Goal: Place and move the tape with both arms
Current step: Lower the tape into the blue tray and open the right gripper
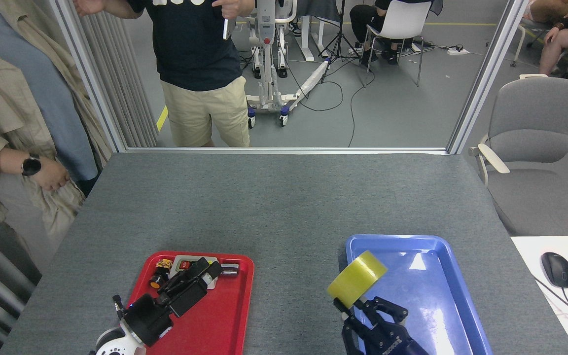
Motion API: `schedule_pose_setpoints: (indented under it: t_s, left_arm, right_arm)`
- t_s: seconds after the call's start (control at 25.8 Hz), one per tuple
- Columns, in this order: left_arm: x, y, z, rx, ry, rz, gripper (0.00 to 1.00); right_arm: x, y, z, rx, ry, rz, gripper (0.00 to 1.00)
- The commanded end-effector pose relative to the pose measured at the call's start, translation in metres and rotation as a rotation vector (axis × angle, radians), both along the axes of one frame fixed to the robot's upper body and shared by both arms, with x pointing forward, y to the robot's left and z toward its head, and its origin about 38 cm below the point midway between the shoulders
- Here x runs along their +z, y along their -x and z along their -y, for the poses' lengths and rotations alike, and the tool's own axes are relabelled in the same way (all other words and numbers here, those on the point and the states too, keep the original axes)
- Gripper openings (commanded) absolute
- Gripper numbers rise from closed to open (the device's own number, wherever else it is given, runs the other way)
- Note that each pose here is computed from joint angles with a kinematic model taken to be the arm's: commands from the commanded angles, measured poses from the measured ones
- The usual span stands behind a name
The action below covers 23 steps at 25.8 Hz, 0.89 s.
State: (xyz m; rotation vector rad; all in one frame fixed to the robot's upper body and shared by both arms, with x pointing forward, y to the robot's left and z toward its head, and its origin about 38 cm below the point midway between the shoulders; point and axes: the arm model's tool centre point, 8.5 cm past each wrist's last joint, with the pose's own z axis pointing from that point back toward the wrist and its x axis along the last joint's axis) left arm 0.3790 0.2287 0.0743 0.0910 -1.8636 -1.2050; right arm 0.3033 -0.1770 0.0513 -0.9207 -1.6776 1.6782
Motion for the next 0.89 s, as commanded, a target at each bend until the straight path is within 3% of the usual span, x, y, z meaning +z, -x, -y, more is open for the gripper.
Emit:
schedule_pose_setpoints:
  t_s: [0.0,0.08,0.16,0.27,0.39,0.54,0.62,0.7,0.85]
  left_arm:
    - [0.011,0.014,-0.006,0.19,-0.219,0.154,0.99]
    - [0.006,0.026,-0.012,0.366,-0.412,0.149,0.99]
    - [-0.003,0.036,0.004,0.441,-0.58,0.155,0.99]
    - [-0.016,0.035,0.011,0.55,-0.733,0.115,1.0]
    - [-0.031,0.03,-0.006,0.697,-0.777,-0.017,1.0]
    - [-0.034,0.022,-0.024,0.685,-0.804,-0.16,1.0]
    - [-0.03,0.019,-0.028,0.688,-0.806,-0.143,1.0]
    - [-0.026,0.019,-0.028,0.701,-0.794,-0.11,1.0]
    - [-0.027,0.021,-0.025,0.711,-0.774,-0.08,1.0]
  right_arm:
    - [-0.004,-0.018,0.038,-0.271,0.094,-0.065,0.0]
    - [-0.007,-0.024,0.053,-0.352,0.16,-0.132,0.0]
    - [-0.015,-0.025,0.065,-0.408,0.235,-0.249,0.0]
    - [-0.014,-0.03,0.088,-0.453,0.307,-0.348,0.0]
    - [-0.005,-0.037,0.096,-0.466,0.283,-0.353,0.0]
    - [0.006,-0.049,0.106,-0.472,0.305,-0.372,0.0]
    - [0.006,-0.054,0.105,-0.473,0.307,-0.491,0.0]
    - [0.003,-0.055,0.105,-0.476,0.345,-0.64,0.0]
    - [-0.001,-0.052,0.106,-0.492,0.362,-0.721,0.0]
